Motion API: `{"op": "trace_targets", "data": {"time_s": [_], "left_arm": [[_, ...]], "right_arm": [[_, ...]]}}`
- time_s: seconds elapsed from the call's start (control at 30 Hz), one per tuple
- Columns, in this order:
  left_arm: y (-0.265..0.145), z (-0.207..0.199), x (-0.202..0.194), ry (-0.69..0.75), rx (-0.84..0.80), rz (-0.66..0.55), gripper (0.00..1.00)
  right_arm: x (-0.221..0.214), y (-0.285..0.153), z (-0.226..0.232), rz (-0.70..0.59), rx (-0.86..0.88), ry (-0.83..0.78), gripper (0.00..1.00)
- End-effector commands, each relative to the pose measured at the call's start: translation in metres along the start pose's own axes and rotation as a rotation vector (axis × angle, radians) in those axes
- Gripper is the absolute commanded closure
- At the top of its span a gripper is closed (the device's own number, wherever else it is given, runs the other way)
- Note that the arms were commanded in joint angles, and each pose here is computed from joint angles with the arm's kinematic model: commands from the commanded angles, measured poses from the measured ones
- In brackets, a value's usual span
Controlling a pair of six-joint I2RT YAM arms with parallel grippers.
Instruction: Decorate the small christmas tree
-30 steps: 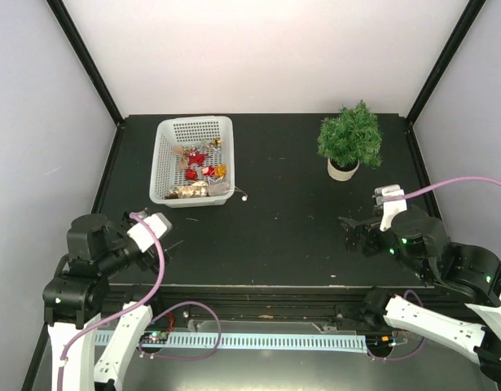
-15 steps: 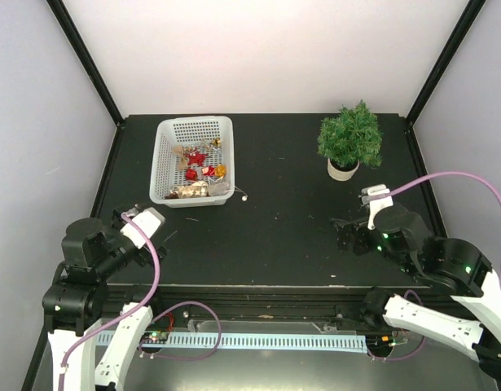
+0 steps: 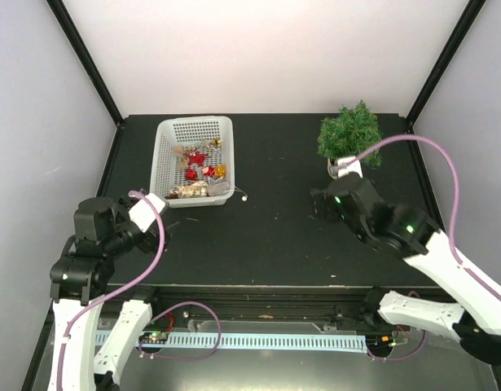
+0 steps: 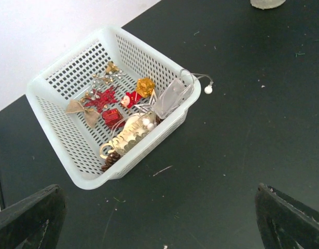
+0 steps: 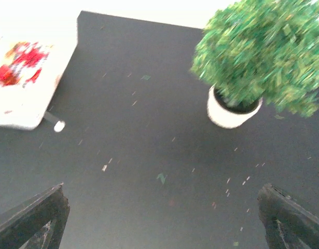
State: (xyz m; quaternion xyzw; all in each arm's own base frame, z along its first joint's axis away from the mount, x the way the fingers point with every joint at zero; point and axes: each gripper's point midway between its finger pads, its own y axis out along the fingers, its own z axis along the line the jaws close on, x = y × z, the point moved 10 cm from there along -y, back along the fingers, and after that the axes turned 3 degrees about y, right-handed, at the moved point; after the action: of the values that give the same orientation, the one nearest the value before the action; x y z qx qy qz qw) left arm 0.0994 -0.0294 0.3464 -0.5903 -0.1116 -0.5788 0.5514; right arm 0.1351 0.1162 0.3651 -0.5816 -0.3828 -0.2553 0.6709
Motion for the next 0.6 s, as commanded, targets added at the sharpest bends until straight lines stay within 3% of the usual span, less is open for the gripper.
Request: {"op": "trace_targets", "data": {"time_s": [0.0,0.2,0.37,0.57], "left_arm": [[-0.003,0.004,0.014,-0.042,-0.035,-0.022,0.01],[0.006,0.004,0.014,-0.061,-0.074,-0.013,0.01],[0.011,0.004,0.015,-0.053,-0.109,-0.028,0.01],[0.025,0.007,0.014,-0.069,-0.133,-0.027,0.01]], "right_arm": [[0.049,0.018,-0.007,-0.148,-0.171,0.125,0.00],[0.082,0.062,-0.067,-0.126,-0.098,0.435,0.11],[0.088,0.087,-0.090,-0.096,-0.137,0.511,0.20],[0.076,0.109,-0.121,-0.066,-0.060,0.693,0.44]]}}
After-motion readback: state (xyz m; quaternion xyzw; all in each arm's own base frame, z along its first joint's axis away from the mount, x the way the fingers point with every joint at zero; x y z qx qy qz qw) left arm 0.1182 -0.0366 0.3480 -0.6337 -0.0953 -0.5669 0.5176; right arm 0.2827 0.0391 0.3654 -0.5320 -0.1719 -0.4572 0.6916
